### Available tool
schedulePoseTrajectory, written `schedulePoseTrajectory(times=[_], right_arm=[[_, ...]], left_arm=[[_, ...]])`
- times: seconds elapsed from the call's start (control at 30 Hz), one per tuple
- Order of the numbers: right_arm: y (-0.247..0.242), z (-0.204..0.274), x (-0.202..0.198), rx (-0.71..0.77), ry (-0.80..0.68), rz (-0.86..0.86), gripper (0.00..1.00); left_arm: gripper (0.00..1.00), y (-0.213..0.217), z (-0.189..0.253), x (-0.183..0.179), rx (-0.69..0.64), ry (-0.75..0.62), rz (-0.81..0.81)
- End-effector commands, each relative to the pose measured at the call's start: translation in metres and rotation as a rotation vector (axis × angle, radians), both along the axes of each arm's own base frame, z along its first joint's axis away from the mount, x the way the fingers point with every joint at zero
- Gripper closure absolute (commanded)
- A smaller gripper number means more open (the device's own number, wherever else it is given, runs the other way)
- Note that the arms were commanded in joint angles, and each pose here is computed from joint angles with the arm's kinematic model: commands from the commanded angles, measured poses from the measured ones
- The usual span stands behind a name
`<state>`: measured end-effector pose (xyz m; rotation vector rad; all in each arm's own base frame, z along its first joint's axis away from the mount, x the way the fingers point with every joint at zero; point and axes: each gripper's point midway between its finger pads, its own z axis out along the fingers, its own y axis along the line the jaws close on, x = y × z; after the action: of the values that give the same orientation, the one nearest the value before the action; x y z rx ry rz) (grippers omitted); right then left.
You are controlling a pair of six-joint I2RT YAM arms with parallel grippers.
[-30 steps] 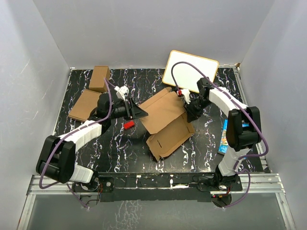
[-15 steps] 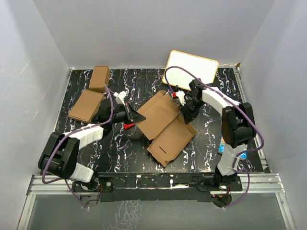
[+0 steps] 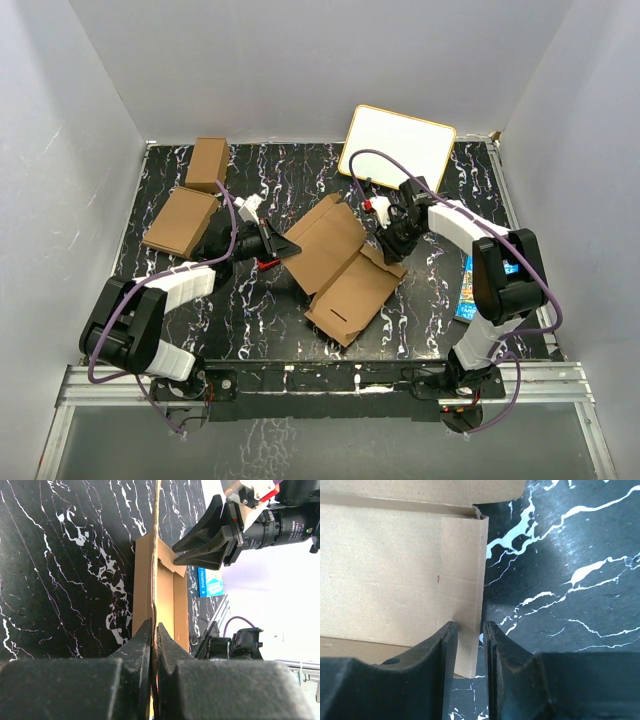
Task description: Fold the paper box
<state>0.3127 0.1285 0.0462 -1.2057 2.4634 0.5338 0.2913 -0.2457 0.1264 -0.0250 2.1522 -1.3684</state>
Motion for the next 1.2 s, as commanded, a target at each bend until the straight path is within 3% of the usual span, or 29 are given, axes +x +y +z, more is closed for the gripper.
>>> schedulePoseTrajectory(times=[0.0,0.87,1.17], right_arm=[[0.005,0.018,0.024,0.042,-0.141,-0.029,0.68],[0.011,-0.010,0.025,0.042,-0.139,-0.026,0.54],[0.016,-0.010,0.030,0.065,-0.148,-0.014,0.55]], left_arm=[[1.00,0.001,0.021,0.004,-0.026,-0.091,0.001],[1.00,-0.003,0.022,0.003,-0.037,-0.091,-0.033],[1.00,-0.005,0.024,0.003,-0.040,-0.101,-0.044]])
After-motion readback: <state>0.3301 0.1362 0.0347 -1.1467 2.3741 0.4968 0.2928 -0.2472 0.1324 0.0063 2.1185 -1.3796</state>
